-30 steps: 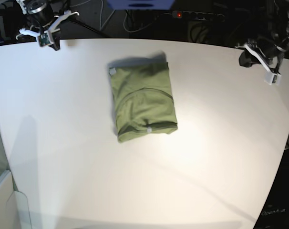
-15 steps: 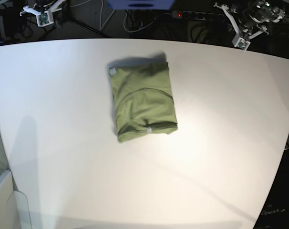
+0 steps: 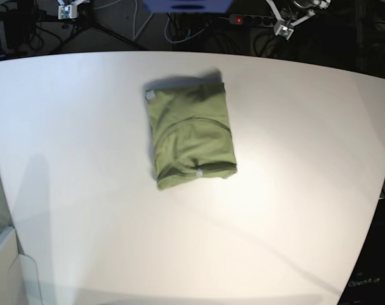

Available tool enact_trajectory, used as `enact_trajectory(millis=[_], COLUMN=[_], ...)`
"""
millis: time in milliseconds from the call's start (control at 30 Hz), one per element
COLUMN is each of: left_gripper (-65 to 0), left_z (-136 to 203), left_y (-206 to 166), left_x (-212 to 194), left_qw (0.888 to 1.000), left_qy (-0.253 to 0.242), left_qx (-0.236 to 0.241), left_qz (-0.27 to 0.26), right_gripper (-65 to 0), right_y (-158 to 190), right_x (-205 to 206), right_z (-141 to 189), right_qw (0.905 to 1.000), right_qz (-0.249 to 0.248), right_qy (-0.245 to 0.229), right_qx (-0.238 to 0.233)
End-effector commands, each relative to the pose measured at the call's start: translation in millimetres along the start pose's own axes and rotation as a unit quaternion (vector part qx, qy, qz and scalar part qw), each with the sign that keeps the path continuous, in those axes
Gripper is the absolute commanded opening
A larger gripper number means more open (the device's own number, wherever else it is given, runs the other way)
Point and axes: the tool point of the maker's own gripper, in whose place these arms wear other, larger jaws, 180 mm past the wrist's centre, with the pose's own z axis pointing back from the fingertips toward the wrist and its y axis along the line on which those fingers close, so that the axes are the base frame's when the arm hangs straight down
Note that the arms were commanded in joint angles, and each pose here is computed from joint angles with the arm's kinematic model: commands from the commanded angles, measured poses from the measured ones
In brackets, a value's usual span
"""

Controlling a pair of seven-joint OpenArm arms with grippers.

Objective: Fold the T-shirt properly

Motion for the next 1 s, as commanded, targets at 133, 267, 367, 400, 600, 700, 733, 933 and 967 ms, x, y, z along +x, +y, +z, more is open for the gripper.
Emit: enact_trajectory(millis=[133, 267, 367, 400, 600, 700, 733, 933, 967], left_gripper=[-62.5, -62.5, -62.5, -62.5, -62.5, -62.5, -62.5, -62.5, -62.4], left_z=[-25, -42, -56, -61, -77, -79, -79, -82, -81], left_y=[-6, -3, -8, -12, -28, -28, -27, -19, -13], left_x=[3, 8, 5, 3, -13, -12, -10, 9, 11], left_qw=[0.996, 0.983, 0.971, 0.968, 0.948, 0.937, 0.934, 0.931, 0.932], left_qy=[-0.056, -0.114, -0.135, -0.137, -0.14, -0.158, -0.164, -0.179, -0.181], left_qx=[-0.028, -0.03, -0.042, -0.048, -0.068, -0.066, -0.065, -0.065, -0.062], left_qz=[0.061, 0.137, 0.19, 0.205, 0.279, 0.305, 0.311, 0.311, 0.309], right_gripper=[-65.0, -65.0, -65.0, -65.0, -65.0, -65.0, -65.0, -65.0, -65.0], right_y=[-8, -10, -7, -7, -10, -12, -16, -17, -17], right_x=[-31, -54, -64, -66, -48, -48, -51, -57, -62], right_z=[-21, -41, -51, -53, -69, -69, -69, -79, -79], right_qw=[0.9983, 0.9931, 0.9861, 0.9836, 0.9791, 0.9801, 0.9822, 0.9949, 0.9944], right_qz=[-0.055, -0.113, -0.162, -0.177, -0.203, -0.197, -0.185, -0.057, -0.037], right_qy=[0.016, 0.033, 0.035, 0.036, 0.014, 0.015, 0.02, 0.056, 0.07], right_qx=[0.005, 0.007, 0.003, 0.0, -0.006, -0.014, -0.026, -0.062, -0.07])
